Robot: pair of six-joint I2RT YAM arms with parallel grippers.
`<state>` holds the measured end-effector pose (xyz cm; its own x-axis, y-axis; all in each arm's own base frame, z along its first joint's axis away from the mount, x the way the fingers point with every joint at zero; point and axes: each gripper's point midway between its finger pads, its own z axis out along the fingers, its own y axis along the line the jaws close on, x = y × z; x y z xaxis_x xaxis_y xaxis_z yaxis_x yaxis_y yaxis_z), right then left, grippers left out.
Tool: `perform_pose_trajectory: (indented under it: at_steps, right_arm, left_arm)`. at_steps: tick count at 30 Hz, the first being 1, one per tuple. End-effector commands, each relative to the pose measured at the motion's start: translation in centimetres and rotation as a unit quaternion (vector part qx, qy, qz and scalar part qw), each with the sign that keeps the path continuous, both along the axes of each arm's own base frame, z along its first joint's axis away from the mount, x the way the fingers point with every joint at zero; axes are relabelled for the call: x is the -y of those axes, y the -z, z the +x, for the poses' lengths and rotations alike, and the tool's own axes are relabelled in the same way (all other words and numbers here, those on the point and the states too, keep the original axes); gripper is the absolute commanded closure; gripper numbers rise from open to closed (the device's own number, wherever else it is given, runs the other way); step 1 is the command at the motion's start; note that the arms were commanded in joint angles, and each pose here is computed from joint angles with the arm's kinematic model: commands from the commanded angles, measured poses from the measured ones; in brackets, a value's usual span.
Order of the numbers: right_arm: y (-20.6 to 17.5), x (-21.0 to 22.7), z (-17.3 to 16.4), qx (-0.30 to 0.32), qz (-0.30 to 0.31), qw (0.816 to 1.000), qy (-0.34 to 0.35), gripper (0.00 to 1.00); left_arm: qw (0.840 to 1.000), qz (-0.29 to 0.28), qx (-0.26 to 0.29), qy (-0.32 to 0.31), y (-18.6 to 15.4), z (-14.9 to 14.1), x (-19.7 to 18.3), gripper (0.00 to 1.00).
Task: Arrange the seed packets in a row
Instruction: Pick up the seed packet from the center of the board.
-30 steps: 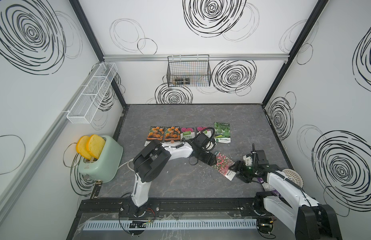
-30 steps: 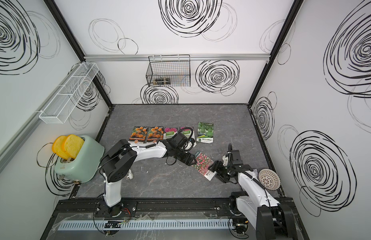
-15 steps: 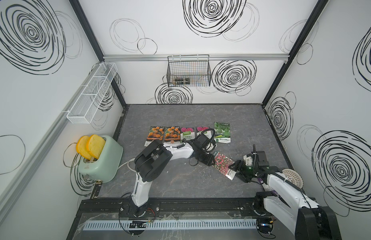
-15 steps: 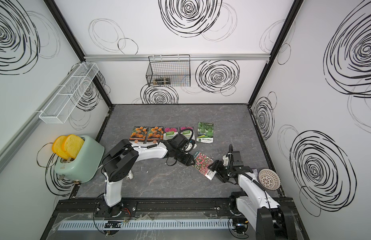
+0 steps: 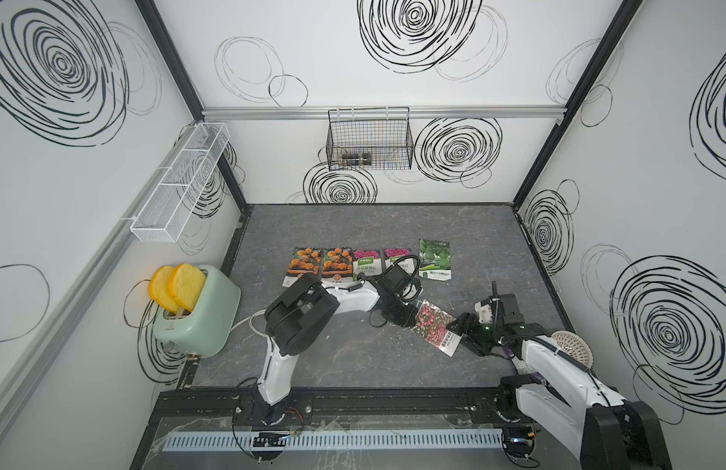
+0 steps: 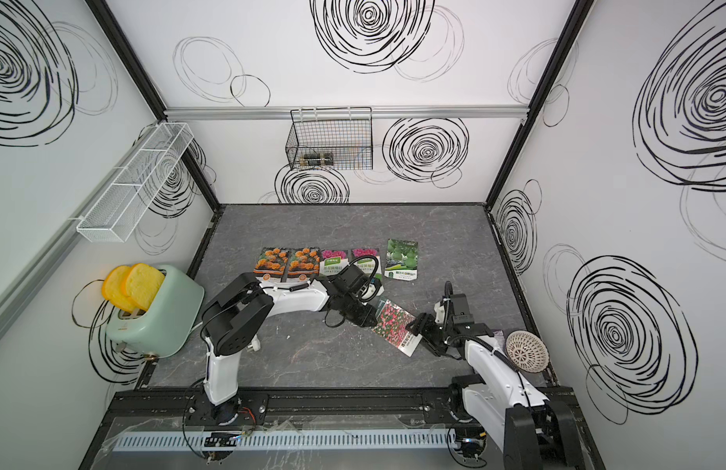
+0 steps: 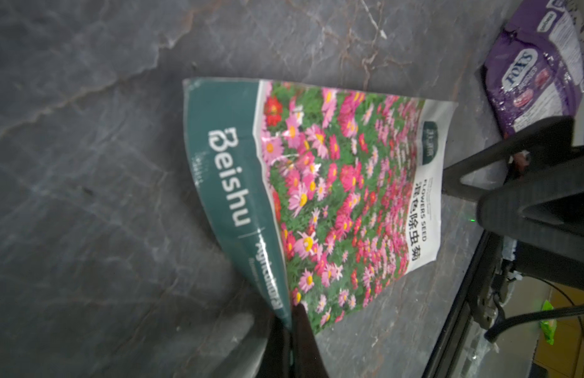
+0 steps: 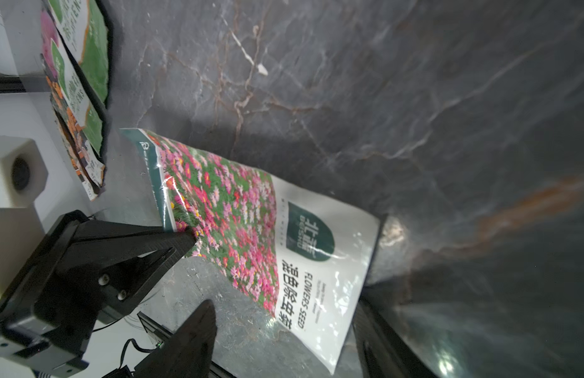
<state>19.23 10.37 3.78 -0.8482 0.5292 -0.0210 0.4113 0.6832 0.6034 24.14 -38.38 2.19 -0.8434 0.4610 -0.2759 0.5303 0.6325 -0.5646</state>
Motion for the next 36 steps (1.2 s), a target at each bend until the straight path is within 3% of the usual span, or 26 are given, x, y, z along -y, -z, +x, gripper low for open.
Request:
perform_pose_trajectory:
  at_steps: [1,9,16,24,36]
  right_arm:
    - [-3.1,0.1,1.7,0.032,-0.018,0.999,-0.009,0.32]
    - [-12.1,-1.6,6.2,0.137,0.007,0.99,-0.028,0.31]
    - [-16.4,-2.6,8.4,0.194,0.031,0.98,-0.034,0.31]
    - [-18.6,-3.7,9.0,0.218,0.074,0.973,-0.037,0.31]
    - [-22.3,-6.0,10.7,0.285,0.147,0.946,-0.04,0.31]
  left_arm:
    - [0.998,-0.054,-0.001,-0.017,-4.8,0.4,0.6,1.0]
    - [0.976,-0.183,-0.013,-0.116,-14.6,2.2,-0.5,1.0]
    - [0.939,-0.257,-0.004,-0.227,-19.5,4.7,-4.0,1.0]
    - [0.914,-0.278,0.034,-0.293,-21.3,5.8,-7.1,1.0]
    - [0.867,-0.332,0.01,-0.372,-22.3,7.4,-7.8,1.0]
